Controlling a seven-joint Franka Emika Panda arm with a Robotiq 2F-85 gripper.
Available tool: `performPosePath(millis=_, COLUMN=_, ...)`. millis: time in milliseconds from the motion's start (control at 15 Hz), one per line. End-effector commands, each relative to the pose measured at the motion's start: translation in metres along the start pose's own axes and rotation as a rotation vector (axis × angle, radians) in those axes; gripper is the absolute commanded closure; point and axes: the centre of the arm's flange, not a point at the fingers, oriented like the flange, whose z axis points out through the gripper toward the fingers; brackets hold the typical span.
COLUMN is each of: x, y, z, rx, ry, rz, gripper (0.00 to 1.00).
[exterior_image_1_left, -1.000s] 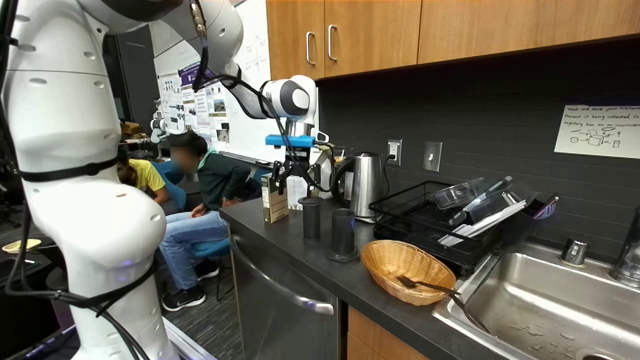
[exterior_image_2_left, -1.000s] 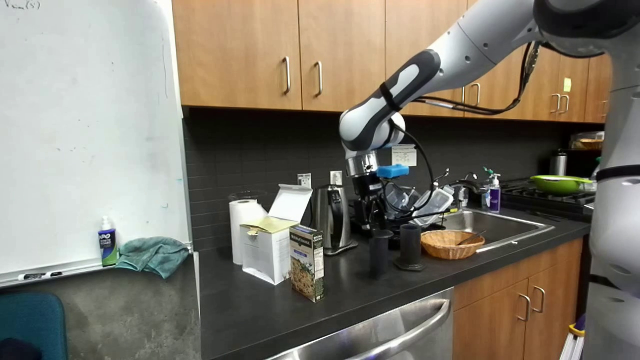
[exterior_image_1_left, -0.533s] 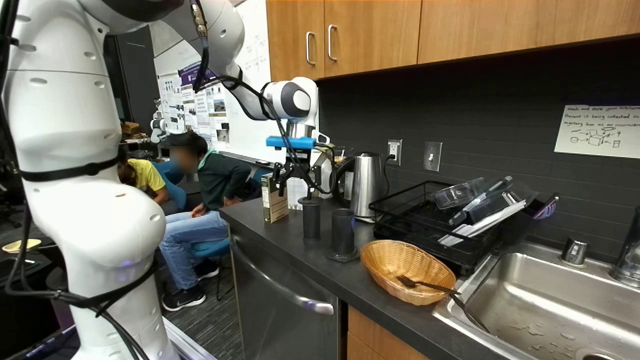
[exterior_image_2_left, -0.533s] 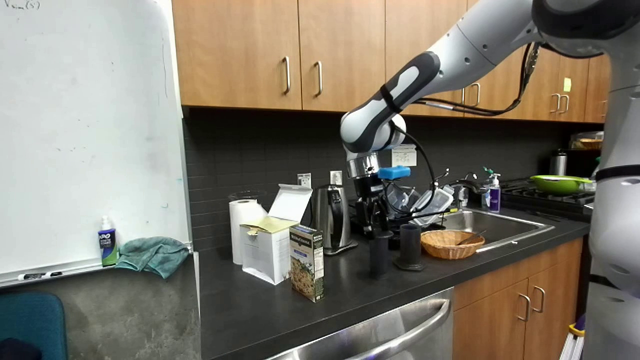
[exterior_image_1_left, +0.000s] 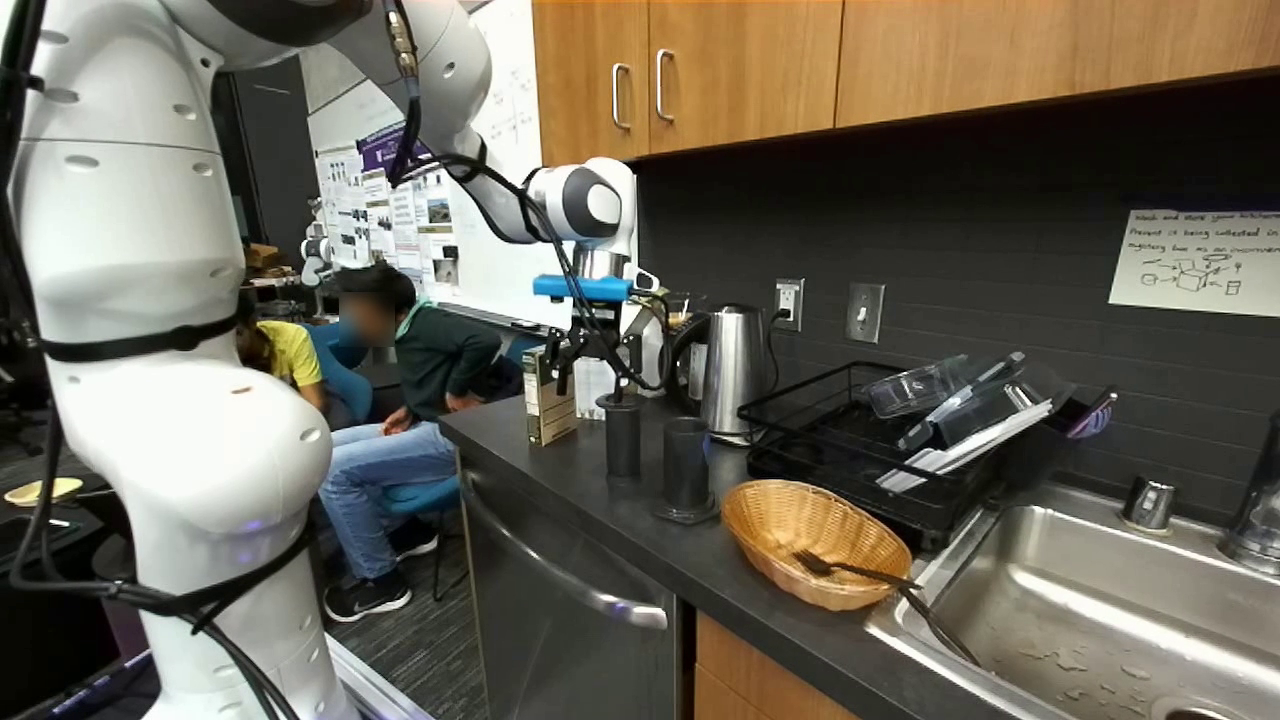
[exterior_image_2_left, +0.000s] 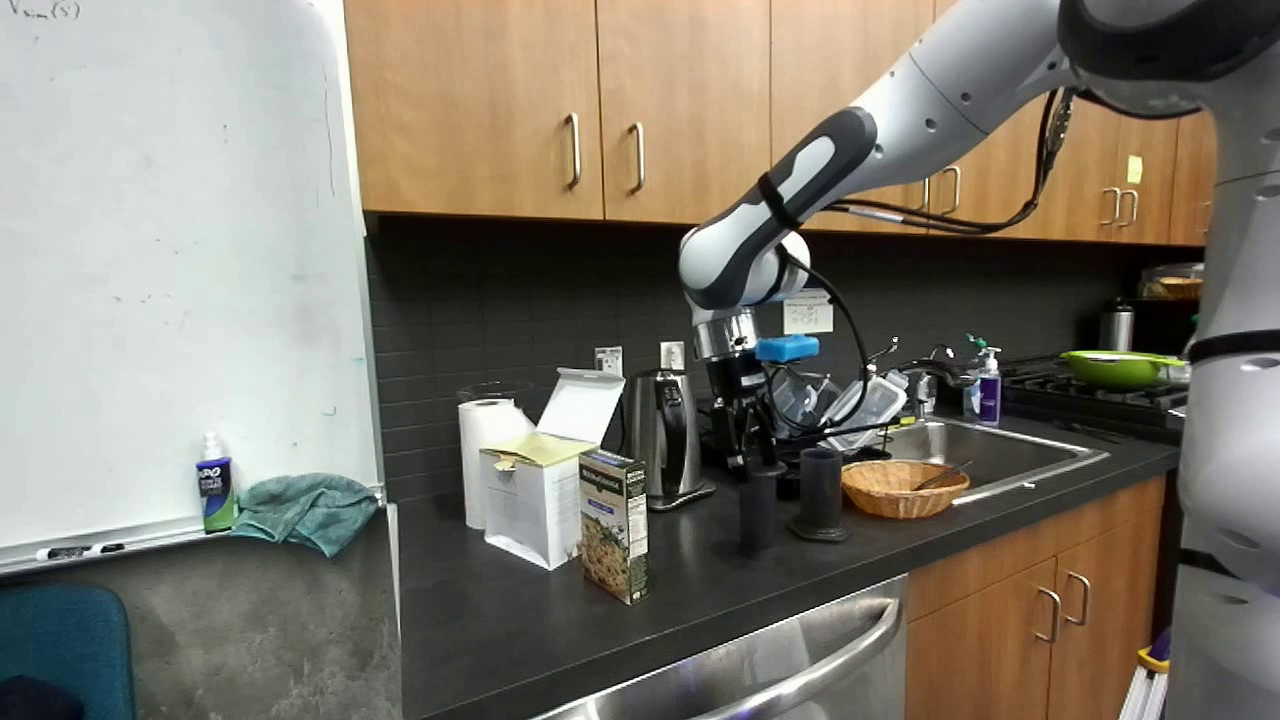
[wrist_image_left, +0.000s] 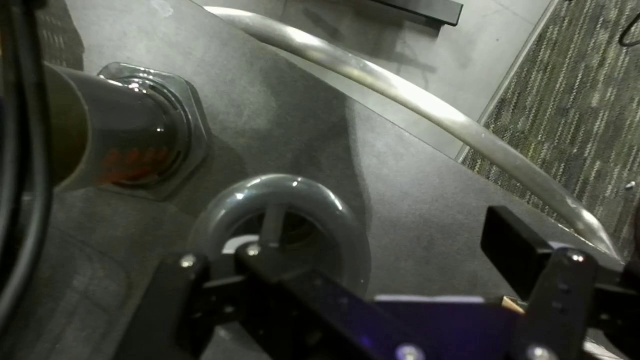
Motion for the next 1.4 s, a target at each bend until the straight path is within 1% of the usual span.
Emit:
performPosePath(millis=0, x=0.006, y=0.002, z=0.0, rx=0.007, ry=-0.002, rz=-0.025, gripper=0.0)
performPosePath(millis=867, x=0.028, y=0.0, z=-0.01, rx=-0.016, ry=0.002, rz=-0.06, gripper=0.0)
performPosePath(millis=1333, x=0.028, y=-0.007, z=-0.006, rx=-0.035, ry=0.021, rz=-0.075, gripper=0.0)
